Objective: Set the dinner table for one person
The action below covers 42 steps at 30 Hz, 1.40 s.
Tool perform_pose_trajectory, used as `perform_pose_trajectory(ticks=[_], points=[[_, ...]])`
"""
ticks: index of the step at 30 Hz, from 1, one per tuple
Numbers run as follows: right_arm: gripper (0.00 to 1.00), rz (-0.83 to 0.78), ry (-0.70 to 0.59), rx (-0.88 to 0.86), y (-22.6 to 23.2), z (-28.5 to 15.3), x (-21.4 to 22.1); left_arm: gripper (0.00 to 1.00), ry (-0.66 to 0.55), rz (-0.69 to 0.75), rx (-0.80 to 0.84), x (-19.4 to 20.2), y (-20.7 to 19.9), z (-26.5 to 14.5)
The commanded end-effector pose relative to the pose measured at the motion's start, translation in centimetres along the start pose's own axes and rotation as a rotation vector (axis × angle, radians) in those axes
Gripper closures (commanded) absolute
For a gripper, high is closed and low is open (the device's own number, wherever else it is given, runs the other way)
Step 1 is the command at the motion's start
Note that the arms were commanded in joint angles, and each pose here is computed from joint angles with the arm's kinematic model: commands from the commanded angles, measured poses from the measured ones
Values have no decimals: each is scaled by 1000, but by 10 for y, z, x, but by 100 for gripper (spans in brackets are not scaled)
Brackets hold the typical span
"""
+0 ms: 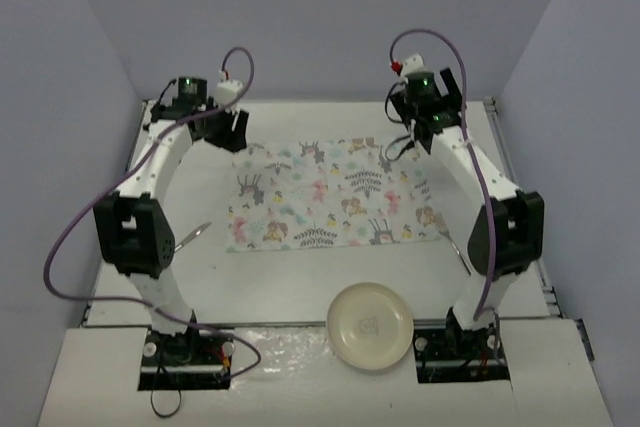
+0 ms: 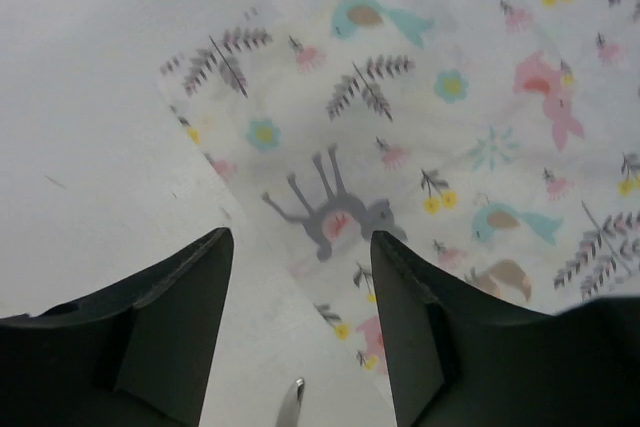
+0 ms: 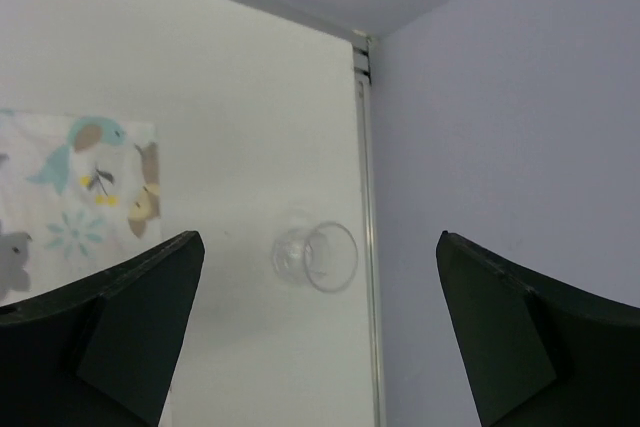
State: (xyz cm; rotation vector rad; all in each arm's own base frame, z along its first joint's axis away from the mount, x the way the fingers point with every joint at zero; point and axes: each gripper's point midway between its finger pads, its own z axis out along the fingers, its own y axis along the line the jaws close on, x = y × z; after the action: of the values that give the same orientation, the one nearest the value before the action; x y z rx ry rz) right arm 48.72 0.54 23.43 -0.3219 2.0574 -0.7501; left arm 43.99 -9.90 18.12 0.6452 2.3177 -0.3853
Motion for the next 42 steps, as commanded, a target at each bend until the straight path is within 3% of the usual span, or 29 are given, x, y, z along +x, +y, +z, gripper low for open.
perform_pose_trajectory(ticks=[1,4,8,12,21,29,33,36,42], points=[[0,-101,105,-85,0,-39,69,63,90,73,121,61,-37,4],[0,-126,100,-321,35,-76,96,74,164,115,136,94,-46,9],[0,-71,9,-609,74,-123,101,91,197,97,110,117,-43,20],[0,-71,-43,-855,106,-162,105,99,223,74,79,132,-35,34],[5,-236,111,-983,148,-166,149,100,289,36,53,147,-23,55],[14,-465,305,-1144,188,-173,191,89,307,30,63,153,-23,59],[20,-650,405,-1152,203,-186,216,98,345,28,27,162,-15,62],[20,-749,420,-1128,208,-194,231,100,372,26,11,171,-11,61],[17,-743,367,-1110,202,-199,224,100,388,15,-2,181,-4,54]])
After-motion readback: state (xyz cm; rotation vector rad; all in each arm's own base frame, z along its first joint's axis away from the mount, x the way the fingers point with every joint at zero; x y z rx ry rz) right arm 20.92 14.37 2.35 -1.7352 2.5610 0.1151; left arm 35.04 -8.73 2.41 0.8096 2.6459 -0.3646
